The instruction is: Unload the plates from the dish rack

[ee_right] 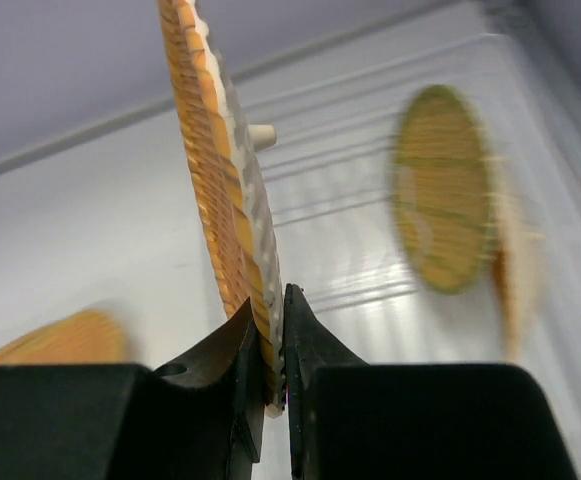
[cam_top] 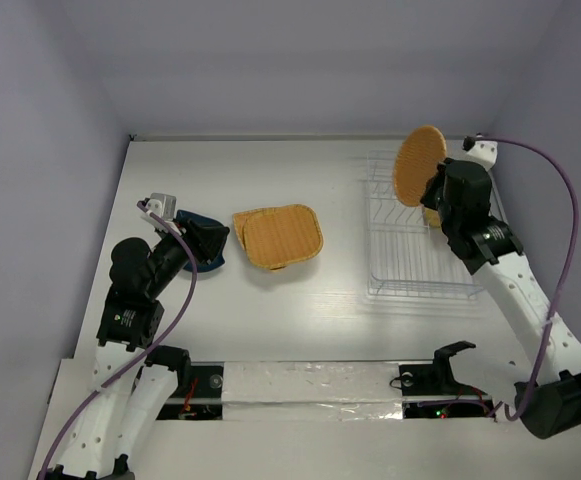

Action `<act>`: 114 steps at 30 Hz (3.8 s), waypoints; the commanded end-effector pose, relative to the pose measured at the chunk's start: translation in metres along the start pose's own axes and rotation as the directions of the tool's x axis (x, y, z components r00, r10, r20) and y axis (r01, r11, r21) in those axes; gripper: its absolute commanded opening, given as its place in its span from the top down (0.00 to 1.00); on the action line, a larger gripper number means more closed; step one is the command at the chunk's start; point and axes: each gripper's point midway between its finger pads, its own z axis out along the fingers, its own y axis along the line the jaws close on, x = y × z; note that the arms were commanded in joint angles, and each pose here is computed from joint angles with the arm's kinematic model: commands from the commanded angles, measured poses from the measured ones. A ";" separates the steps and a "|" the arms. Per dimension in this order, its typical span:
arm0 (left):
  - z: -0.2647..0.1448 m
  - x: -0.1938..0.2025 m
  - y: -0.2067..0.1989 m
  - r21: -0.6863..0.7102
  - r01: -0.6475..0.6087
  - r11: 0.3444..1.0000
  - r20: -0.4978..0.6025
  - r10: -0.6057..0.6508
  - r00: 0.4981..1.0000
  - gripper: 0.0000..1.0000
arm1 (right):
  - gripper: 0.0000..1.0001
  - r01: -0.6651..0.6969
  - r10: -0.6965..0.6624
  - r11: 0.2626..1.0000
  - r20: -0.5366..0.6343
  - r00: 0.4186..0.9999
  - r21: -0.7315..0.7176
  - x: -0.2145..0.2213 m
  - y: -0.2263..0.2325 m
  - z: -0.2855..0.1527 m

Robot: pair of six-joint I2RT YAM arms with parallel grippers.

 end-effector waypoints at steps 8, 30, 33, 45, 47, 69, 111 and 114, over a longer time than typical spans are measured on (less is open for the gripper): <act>-0.001 -0.020 -0.008 0.019 -0.028 0.999 0.057 0.027 0.998 0.70 | 1.00 -0.347 0.134 0.608 -0.339 0.931 -0.714 0.063 0.223 -0.075; 0.000 -0.017 -0.008 0.024 -0.026 0.999 0.049 0.025 0.999 0.69 | 0.90 -0.576 0.124 0.602 -0.648 0.751 -0.553 0.202 0.278 -0.035; -0.001 -0.017 -0.009 0.029 -0.025 0.999 0.048 0.024 0.999 0.69 | 0.83 -0.559 0.114 0.631 -0.649 0.752 -0.538 0.211 0.273 -0.030; -0.001 -0.018 -0.009 0.030 -0.026 0.999 0.051 0.025 0.998 0.69 | 0.64 -0.497 0.066 0.695 -0.642 0.764 -0.520 0.228 0.257 -0.027; -0.001 -0.018 -0.009 0.030 -0.025 0.999 0.051 0.023 0.998 0.69 | 0.54 -0.471 0.053 0.716 -0.633 0.773 -0.515 0.232 0.250 -0.026; -0.003 -0.020 -0.011 0.035 -0.029 0.999 0.062 0.027 0.998 0.71 | 1.00 -0.126 0.108 0.974 -0.103 0.989 -0.188 0.073 0.095 -0.033; -0.024 -0.026 -0.044 0.105 -0.077 0.991 0.106 0.066 0.992 0.80 | 0.77 0.009 0.006 0.918 -0.037 0.999 0.396 0.020 -0.129 0.134; -0.025 -0.027 -0.045 0.108 -0.079 0.991 0.110 0.067 0.992 0.80 | 0.76 0.032 -0.011 0.916 -0.054 0.999 0.399 0.017 -0.129 0.132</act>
